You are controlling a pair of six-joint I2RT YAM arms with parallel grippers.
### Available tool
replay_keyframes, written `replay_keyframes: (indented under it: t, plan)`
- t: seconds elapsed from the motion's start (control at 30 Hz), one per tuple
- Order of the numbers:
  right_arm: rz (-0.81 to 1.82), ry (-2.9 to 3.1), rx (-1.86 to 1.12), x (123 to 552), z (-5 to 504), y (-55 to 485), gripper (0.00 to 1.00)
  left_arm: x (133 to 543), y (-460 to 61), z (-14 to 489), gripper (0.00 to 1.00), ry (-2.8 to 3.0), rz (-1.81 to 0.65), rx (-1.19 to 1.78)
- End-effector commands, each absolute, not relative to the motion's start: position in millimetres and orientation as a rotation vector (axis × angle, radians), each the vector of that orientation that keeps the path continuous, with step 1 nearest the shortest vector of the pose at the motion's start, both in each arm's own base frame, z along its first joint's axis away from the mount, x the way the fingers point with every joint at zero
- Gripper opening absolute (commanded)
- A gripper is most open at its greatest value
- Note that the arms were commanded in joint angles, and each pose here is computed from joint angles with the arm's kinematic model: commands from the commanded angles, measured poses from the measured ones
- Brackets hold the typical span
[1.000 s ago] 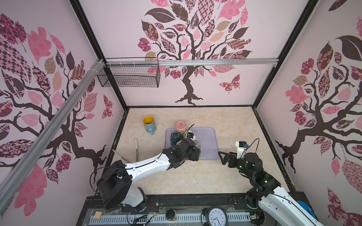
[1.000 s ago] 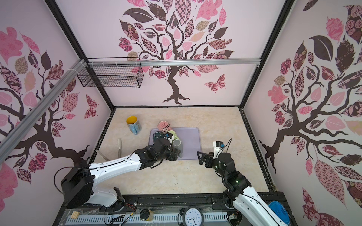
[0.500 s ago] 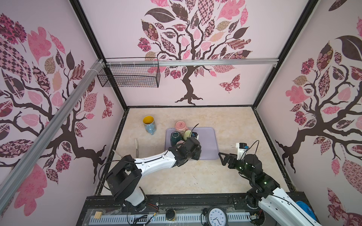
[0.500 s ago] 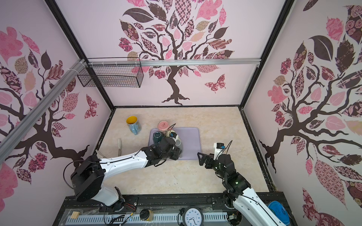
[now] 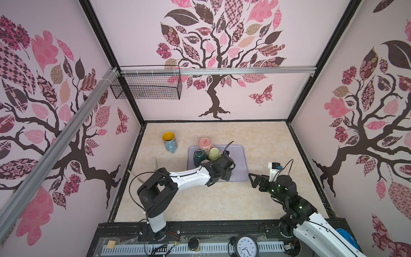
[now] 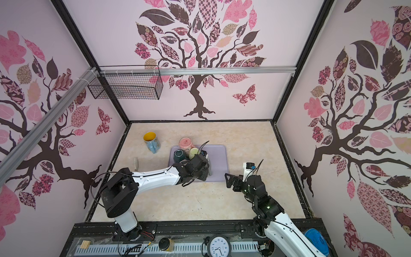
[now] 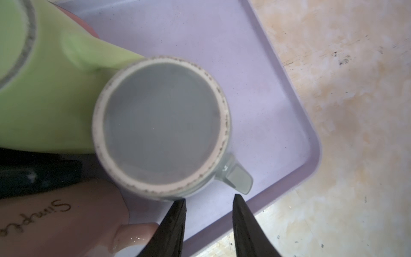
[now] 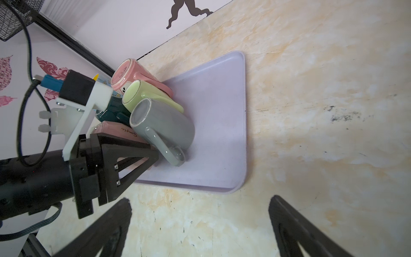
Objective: Turn the mug right side up
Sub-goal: Rotate the mug on the tray.
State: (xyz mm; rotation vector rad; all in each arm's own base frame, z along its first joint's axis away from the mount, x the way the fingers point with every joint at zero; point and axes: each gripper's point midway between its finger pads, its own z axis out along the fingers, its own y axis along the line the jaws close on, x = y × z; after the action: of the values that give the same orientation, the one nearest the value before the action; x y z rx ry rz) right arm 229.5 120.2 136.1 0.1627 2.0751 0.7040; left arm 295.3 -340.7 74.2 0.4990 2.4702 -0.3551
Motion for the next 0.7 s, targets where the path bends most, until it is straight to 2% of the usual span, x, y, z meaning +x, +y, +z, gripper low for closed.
replay_keyframes:
  t: [0.0, 0.5, 0.67]
  plan:
    - [0.675, 2.071, 0.185, 232, 141, 115, 0.99, 305, -343, 82, 0.37, 2.45, -0.311, 0.501]
    - [0.704, 2.114, 0.141, 235, 132, 127, 0.99, 324, -330, 96, 0.37, 2.43, -0.334, 0.393]
    - [0.732, 2.143, 0.108, 235, 127, 135, 0.99, 317, -323, 107, 0.39, 2.446, -0.358, 0.377]
